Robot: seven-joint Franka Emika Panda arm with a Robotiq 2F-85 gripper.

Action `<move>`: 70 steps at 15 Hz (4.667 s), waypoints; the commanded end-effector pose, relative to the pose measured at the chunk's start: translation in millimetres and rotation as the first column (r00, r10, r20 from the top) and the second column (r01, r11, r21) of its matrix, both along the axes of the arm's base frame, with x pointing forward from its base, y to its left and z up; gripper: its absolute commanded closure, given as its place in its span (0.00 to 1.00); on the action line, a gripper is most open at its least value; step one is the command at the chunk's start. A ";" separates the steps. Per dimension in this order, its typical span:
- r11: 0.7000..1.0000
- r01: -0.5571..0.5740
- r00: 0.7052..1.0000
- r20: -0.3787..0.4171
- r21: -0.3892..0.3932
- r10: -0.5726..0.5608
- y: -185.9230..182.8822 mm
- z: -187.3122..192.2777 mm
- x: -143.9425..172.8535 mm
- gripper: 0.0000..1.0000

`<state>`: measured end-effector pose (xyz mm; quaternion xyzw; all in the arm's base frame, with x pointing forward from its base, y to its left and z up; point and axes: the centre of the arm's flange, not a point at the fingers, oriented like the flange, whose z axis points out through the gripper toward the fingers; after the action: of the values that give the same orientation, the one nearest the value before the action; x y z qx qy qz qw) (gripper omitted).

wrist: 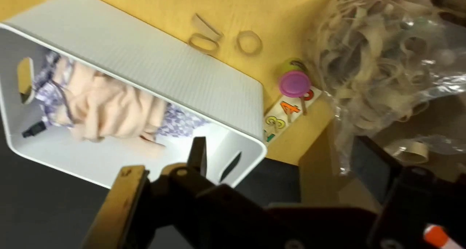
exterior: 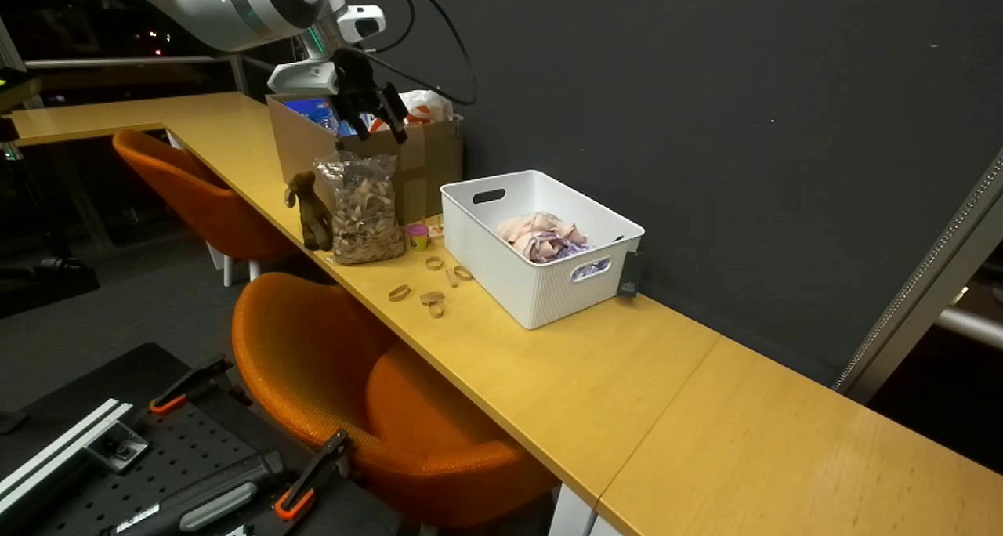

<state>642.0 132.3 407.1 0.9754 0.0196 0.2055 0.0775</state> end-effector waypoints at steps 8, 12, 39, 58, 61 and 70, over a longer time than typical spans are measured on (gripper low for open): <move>0.947 0.269 0.963 -0.035 0.174 -0.267 -223.0 -79.4 -41.3 0.00; 0.952 0.272 0.961 -0.079 0.139 -0.263 -213.8 -147.9 -33.8 0.00; 0.998 0.058 0.996 -0.074 0.007 -0.057 -106.1 -276.7 89.2 0.00; 0.999 0.032 0.996 -0.084 0.015 -0.031 -88.6 -280.9 114.3 0.00; 0.999 0.034 0.995 -0.099 0.014 -0.032 -86.4 -284.7 116.7 0.00; 1.000 0.013 0.994 -0.110 0.015 -0.011 -73.4 -298.7 118.1 0.30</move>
<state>749.7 53.1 113.1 0.9852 0.0106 0.1551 0.0719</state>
